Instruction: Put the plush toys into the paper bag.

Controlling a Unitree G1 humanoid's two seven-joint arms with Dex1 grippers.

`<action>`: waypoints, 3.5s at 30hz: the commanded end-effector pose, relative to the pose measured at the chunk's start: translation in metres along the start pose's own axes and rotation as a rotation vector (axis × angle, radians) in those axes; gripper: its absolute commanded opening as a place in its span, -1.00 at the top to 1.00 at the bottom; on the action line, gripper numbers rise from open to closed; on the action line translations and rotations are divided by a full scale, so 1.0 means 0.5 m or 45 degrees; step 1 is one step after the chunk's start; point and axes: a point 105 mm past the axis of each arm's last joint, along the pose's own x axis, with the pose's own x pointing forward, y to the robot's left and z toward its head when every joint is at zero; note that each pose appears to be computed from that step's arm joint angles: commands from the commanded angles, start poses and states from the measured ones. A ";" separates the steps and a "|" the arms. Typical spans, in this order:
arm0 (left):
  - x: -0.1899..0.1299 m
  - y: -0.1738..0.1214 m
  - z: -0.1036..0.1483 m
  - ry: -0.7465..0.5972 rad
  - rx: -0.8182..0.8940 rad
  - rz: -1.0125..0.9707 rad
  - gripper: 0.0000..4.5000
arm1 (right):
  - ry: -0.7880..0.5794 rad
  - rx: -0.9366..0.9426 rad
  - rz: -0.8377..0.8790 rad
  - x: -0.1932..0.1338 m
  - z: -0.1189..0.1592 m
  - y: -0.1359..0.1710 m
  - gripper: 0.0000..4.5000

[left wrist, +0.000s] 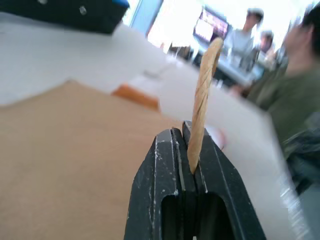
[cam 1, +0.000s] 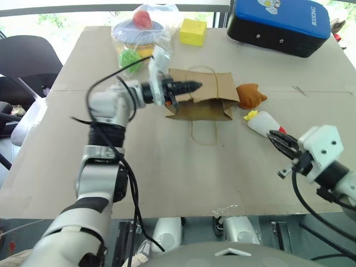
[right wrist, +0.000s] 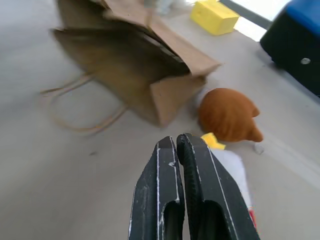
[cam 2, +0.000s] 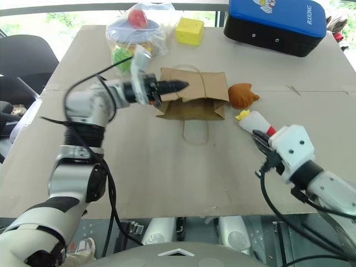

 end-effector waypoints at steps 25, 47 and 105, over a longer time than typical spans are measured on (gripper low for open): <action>0.053 -0.123 -0.011 -0.218 -0.392 0.021 1.00 | -0.157 0.138 0.449 0.194 0.094 0.074 0.98; -0.047 -0.076 0.071 -0.407 -0.239 0.163 1.00 | 0.172 0.127 0.614 0.253 -0.126 0.176 0.98; 0.023 -0.095 -0.023 -0.061 0.373 0.044 1.00 | 0.025 -0.118 0.203 0.147 0.106 -0.060 0.99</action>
